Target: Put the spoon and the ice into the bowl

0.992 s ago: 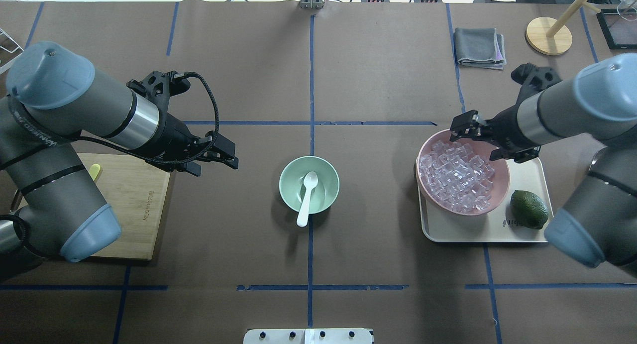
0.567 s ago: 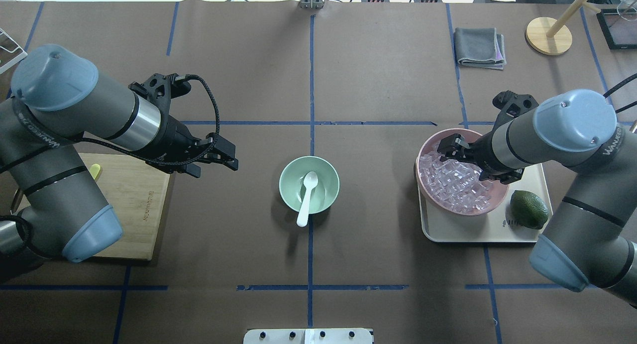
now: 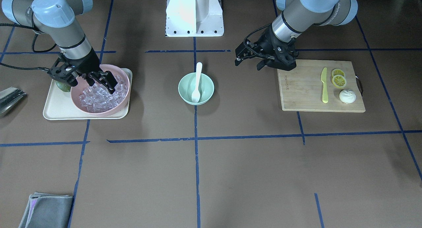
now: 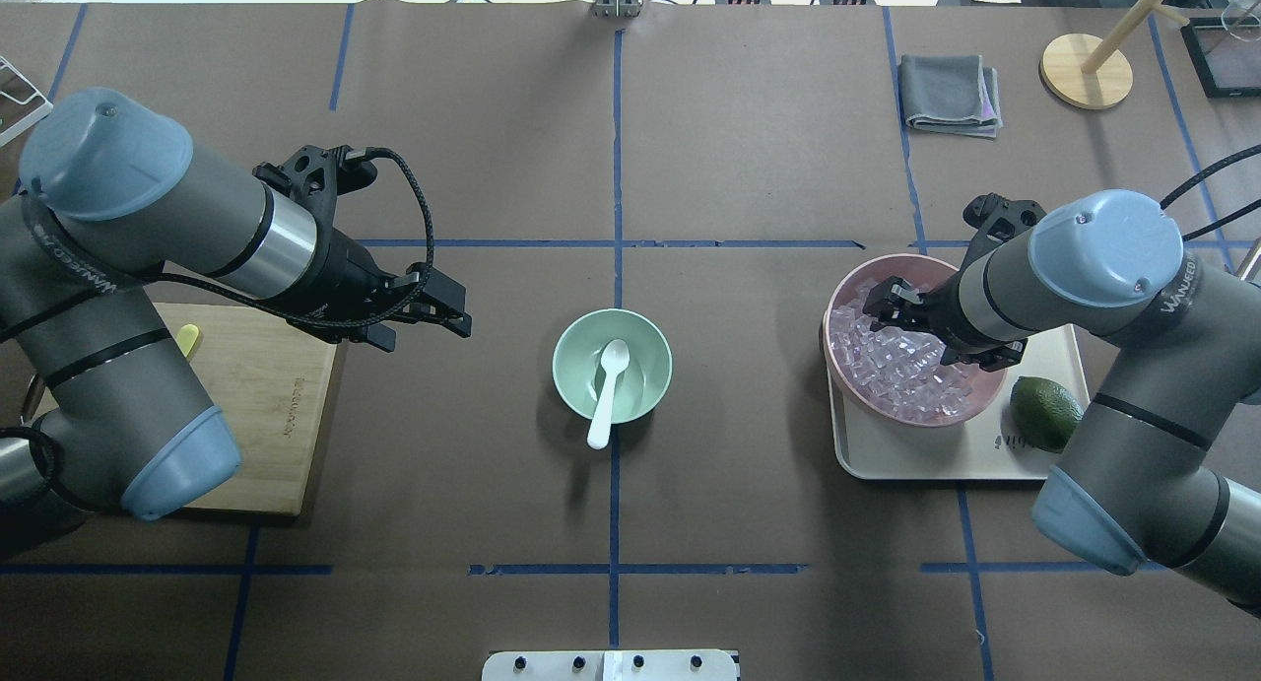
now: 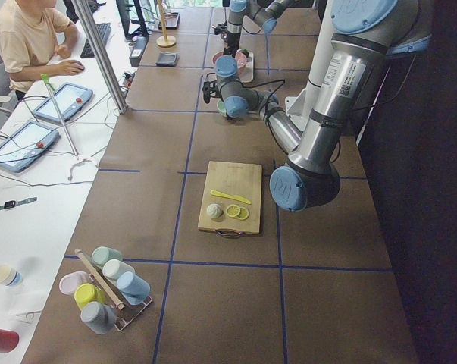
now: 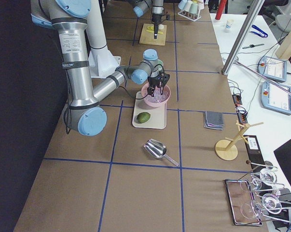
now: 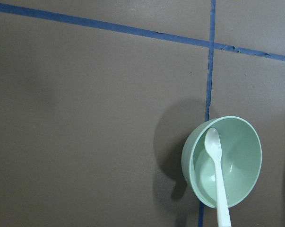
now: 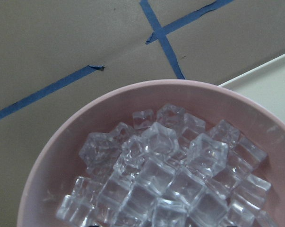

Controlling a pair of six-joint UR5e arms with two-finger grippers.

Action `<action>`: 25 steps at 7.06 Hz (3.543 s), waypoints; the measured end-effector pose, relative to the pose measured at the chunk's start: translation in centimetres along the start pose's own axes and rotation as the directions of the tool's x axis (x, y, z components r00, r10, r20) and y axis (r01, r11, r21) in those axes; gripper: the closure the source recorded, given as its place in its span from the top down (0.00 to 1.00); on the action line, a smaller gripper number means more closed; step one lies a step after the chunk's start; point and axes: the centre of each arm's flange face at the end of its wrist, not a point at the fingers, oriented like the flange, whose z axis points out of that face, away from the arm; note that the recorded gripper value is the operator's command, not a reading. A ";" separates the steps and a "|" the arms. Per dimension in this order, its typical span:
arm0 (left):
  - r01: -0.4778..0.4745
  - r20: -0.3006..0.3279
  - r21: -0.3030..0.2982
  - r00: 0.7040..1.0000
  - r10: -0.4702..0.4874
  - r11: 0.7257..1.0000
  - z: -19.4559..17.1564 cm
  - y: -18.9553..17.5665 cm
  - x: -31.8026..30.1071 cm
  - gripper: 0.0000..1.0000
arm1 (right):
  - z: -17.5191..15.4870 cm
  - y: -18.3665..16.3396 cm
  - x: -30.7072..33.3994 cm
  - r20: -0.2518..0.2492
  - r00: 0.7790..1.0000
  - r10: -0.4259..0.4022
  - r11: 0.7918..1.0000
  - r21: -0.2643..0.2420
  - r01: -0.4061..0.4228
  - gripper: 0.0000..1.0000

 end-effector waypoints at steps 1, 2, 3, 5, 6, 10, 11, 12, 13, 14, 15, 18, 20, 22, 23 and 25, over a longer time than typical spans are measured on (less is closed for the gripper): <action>-0.001 -0.002 0.001 1.000 0.001 1.000 -0.1 0.0 0.1 0.92 | 0.1 -0.1 0.0 -0.002 1.000 0.000 1.000 0.011 0.000 0.69; -0.002 -0.004 0.002 1.000 0.002 1.000 -0.2 0.1 0.1 0.92 | 0.2 -0.2 0.0 -0.003 1.000 0.000 1.000 0.018 0.000 0.69; -0.003 -0.005 0.003 1.000 0.003 1.000 -0.3 0.1 0.2 0.92 | 0.2 -0.2 0.0 -0.004 1.000 0.000 1.000 0.021 0.000 0.65; -0.004 -0.007 0.004 1.000 0.005 1.000 -0.5 0.1 0.2 0.92 | 0.4 -0.2 0.1 -0.008 1.000 0.001 1.000 0.021 -0.001 0.36; -0.004 -0.007 0.005 1.000 0.004 1.000 -0.5 0.1 0.2 0.92 | 0.5 -0.2 0.2 -0.011 1.000 0.001 1.000 0.021 -0.001 0.09; 0.002 -0.001 0.008 1.000 -0.002 1.000 -1.6 0.8 -1.4 0.92 | -1.5 0.4 -0.6 0.032 0.999 -0.013 1.000 0.016 0.012 0.00; 0.005 0.000 0.012 1.000 -0.005 1.000 -2.3 1.3 -2.2 0.92 | -3.7 1.3 -1.9 0.081 0.996 -0.029 1.000 -0.001 0.030 0.00; 0.008 0.003 0.015 1.000 -0.008 1.000 -2.8 1.5 -2.8 0.92 | -5.9 2.5 -4.6 0.146 0.988 -0.042 0.999 -0.023 0.046 0.00; 0.014 0.009 0.016 1.000 -0.014 1.000 -2.9 1.7 -3.5 0.92 | -7.1 4.1 -8.6 0.199 0.980 -0.018 0.998 -0.052 0.029 0.00; 0.019 0.016 0.015 1.000 -0.020 1.000 -3.0 1.9 -4.1 0.92 | -7.6 6.3 -12.6 0.233 0.972 0.026 0.996 -0.087 -0.005 0.01; 0.023 0.020 0.015 1.000 -0.023 1.000 -2.9 1.9 -4.4 0.93 | -7.5 8.2 -16.0 0.253 0.966 0.053 0.994 -0.106 -0.027 0.01; 0.025 0.023 0.013 0.999 -0.025 1.000 -2.8 2.0 -4.6 0.93 | -4.3 11.9 -22.8 0.238 0.968 0.078 0.992 -0.111 -0.053 0.99; 0.025 0.024 0.012 0.999 -0.025 1.000 -2.7 2.1 -4.6 0.93 | -2.9 12.8 -23.3 0.223 0.972 0.072 0.994 -0.101 -0.050 1.00; 0.028 0.022 0.025 0.999 -0.029 0.999 -3.3 1.6 -4.7 0.97 | -4.4 10.7 -21.8 0.233 0.969 0.082 0.994 -0.095 -0.061 1.00; 0.017 0.031 0.043 0.999 -0.018 0.999 -4.2 0.8 -5.8 0.98 | -6.0 6.9 -18.6 0.227 0.969 0.098 0.991 -0.113 -0.073 1.00; -0.127 0.111 0.055 0.987 0.120 0.990 -5.9 -0.5 -12.0 0.99 | -9.5 -2.2 -8.6 0.202 0.978 0.053 0.992 -0.126 -0.028 1.00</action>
